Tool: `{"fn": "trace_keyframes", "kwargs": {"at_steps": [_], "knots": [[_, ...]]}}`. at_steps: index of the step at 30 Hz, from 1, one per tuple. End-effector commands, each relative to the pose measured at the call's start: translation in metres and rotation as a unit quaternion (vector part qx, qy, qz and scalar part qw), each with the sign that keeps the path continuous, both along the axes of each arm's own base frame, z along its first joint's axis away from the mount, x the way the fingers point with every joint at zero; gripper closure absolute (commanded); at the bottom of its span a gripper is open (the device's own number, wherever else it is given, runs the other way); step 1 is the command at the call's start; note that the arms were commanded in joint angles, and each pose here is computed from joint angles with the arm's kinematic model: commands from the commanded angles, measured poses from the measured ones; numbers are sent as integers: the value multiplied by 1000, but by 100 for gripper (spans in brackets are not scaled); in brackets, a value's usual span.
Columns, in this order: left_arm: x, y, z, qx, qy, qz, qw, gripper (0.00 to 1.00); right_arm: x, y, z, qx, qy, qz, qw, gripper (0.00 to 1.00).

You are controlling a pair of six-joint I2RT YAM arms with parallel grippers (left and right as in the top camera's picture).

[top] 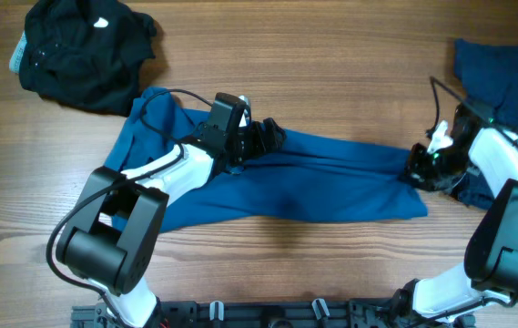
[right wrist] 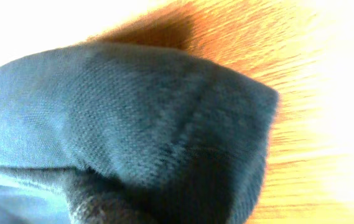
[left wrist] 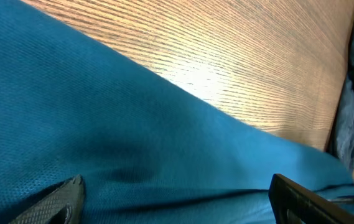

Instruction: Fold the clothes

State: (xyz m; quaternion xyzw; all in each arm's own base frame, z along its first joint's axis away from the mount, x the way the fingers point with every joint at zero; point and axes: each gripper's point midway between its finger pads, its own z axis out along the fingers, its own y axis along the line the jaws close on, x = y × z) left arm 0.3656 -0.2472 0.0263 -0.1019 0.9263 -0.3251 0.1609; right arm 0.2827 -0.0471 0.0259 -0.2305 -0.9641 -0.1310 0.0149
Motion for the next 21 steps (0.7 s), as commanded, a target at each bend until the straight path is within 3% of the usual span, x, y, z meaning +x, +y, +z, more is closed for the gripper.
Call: {"fn": "trace_keyframes", "kwargs": {"at_steps": [1,13,21], "knots": [[-10,18,-10,29,2,-16,999,4,17,-37,26,-87,-4,-31,996,96],[-32,29,99,11,-85,-42,995,0,19,-3,47,-95,0,7,995,96],[-43,53,124,48,-106,-7,993,0,21,71,46,-117,1,77,990,96]]}}
